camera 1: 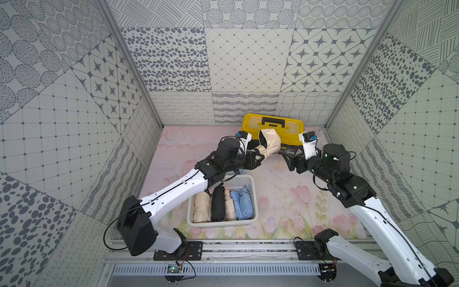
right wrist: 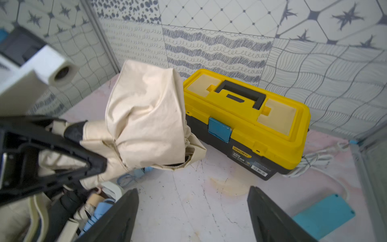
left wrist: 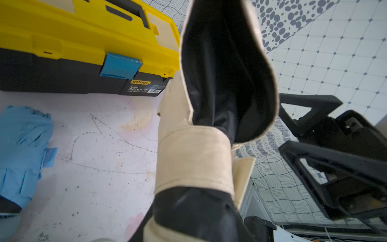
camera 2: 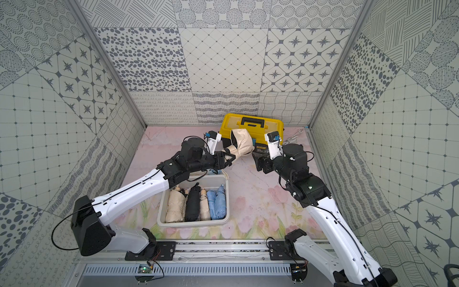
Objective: Put the umbrella into the storage box
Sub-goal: Pick up the umbrella from the center of the board.
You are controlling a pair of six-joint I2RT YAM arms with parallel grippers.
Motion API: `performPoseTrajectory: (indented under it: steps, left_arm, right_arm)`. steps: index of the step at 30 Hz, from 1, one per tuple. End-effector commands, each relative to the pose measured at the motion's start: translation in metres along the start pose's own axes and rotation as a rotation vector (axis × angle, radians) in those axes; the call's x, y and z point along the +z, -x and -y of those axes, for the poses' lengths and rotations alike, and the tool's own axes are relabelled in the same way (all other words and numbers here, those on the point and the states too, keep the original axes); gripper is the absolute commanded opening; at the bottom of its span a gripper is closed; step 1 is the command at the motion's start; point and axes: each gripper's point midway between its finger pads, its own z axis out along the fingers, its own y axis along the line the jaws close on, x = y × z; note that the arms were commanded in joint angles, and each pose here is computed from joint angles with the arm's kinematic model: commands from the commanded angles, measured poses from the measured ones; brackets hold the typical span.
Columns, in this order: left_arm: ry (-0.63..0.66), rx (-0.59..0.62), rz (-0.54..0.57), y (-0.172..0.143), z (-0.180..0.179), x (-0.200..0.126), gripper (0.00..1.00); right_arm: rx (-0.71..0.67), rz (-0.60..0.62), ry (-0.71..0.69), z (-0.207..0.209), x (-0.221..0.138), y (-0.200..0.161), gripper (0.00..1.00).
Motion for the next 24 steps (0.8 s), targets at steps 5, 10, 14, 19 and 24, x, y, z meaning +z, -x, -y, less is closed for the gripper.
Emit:
performPoseTrajectory:
  steps: [5,10,14,19,24]
  left_arm:
    - [-0.052,-0.336,-0.053,0.001,0.011,-0.034,0.00]
    - [-0.103,-0.419,-0.057,0.006,0.020,-0.043,0.00]
    - [-0.137,-0.516,-0.080,0.005,0.029,-0.051,0.00]
    - [-0.157,-0.611,-0.132,-0.006,0.034,-0.058,0.00]
    - [-0.176,-0.664,-0.162,-0.013,0.037,-0.063,0.00]
  right_arm:
    - [-0.492,0.099,0.194,-0.044,-0.009,0.022,0.91]
    - [-0.818,0.176,0.306,-0.099,-0.001,0.009,0.93]
    - [-0.988,0.241,0.211,-0.107,0.019,0.021,0.94]
    - [-1.118,0.276,0.139,-0.113,0.041,0.033,0.94]
    - [-1.168,0.284,0.104,-0.123,0.062,0.034,0.88]
